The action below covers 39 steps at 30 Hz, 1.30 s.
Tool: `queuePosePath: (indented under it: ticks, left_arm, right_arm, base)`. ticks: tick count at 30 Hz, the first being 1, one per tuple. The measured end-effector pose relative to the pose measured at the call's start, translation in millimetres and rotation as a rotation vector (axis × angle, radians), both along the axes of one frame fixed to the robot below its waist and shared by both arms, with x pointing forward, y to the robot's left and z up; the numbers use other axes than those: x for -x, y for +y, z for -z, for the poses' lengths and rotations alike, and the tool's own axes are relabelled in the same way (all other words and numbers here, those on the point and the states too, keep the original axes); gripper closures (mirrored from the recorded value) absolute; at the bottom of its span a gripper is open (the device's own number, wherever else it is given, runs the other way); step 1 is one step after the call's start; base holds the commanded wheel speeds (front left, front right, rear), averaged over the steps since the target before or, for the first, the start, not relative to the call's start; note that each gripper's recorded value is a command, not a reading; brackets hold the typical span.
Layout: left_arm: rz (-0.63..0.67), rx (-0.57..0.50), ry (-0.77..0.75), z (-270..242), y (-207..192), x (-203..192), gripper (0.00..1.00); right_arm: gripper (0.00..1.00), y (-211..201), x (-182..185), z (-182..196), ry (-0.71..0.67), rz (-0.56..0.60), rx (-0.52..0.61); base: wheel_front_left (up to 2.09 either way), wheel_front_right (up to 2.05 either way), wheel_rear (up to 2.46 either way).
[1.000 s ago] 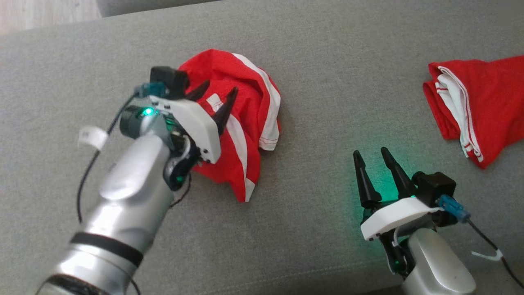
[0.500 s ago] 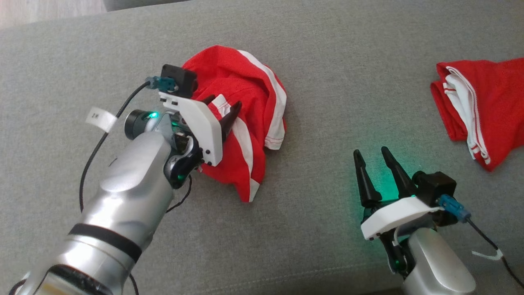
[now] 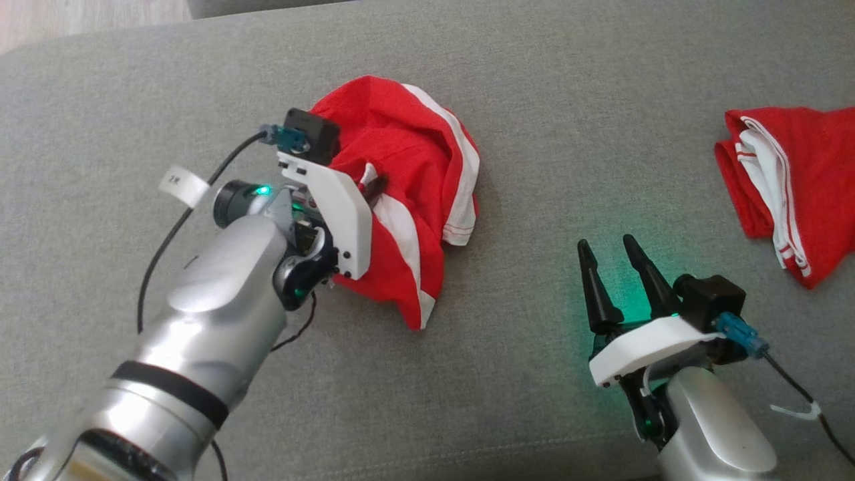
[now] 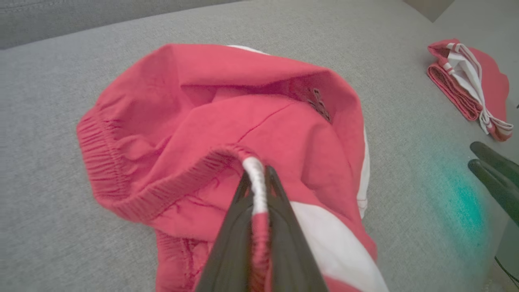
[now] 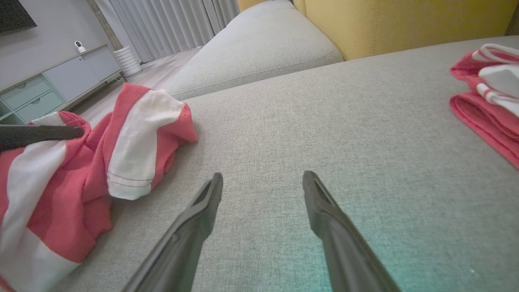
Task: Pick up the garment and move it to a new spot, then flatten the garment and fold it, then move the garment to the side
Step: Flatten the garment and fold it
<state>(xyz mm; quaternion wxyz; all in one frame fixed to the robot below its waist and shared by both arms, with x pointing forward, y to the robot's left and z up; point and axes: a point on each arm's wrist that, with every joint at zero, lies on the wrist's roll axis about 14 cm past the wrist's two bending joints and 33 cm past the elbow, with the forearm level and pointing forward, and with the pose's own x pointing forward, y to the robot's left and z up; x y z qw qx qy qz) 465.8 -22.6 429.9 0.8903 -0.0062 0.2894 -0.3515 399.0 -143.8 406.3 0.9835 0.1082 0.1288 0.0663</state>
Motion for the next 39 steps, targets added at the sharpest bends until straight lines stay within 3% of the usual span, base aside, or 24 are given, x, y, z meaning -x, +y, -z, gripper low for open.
queuePosePath:
  ticks: [7, 16, 23, 27, 32, 33, 36, 37, 39]
  left_arm:
    - [0.006, 0.102, -0.185, -43, -14, -15, 1.0]
    - [0.067, 0.418, -0.617, -188, -87, -19, 1.0]
    - [-0.105, 0.595, -0.752, -260, -72, -36, 1.0]
    - [-0.195, 0.567, -0.682, -223, -48, -43, 1.0]
    - [-0.381, 0.414, -0.432, -93, 19, -26, 0.99]
    - [-0.431, 0.372, -0.382, -67, 37, -18, 0.91]
    - [-0.493, 0.299, -0.304, -25, 66, 1, 0.37]
    - [-0.527, 0.277, -0.272, -10, 78, 9, 0.37]
    - [-0.58, 0.252, -0.232, 8, 98, 21, 0.0]
  right_arm:
    - [0.0, -2, 2, -2, -0.005, 0.005, 0.002]
    - [0.0, -14, 12, 0, 0.01, 0.039, 0.006]
    - [0.0, -22, 16, 2, 0.021, 0.065, 0.006]
    - [0.0, -24, 12, 3, 0.022, 0.076, -0.003]
    - [0.0, -20, 5, 4, 0.02, 0.07, -0.01]
    - [0.0, -18, 3, 3, 0.017, 0.062, -0.005]
    - [0.0, -14, 0, 4, 0.015, 0.049, 0.0]
    - [0.0, -12, -1, 4, 0.015, 0.041, 0.002]
    - [0.0, -6, -4, 4, 0.013, 0.022, 0.007]
  base:
    - [0.0, 0.0, 0.0]
    - [0.0, 0.0, 0.0]
    - [0.0, 0.0, 0.0]
    - [0.0, 0.0, 0.0]
    - [0.0, 0.0, 0.0]
    - [0.0, 0.0, 0.0]
    - [0.0, 0.0, 0.0]
    - [0.0, 0.0, 0.0]
    - [0.0, 0.0, 0.0]
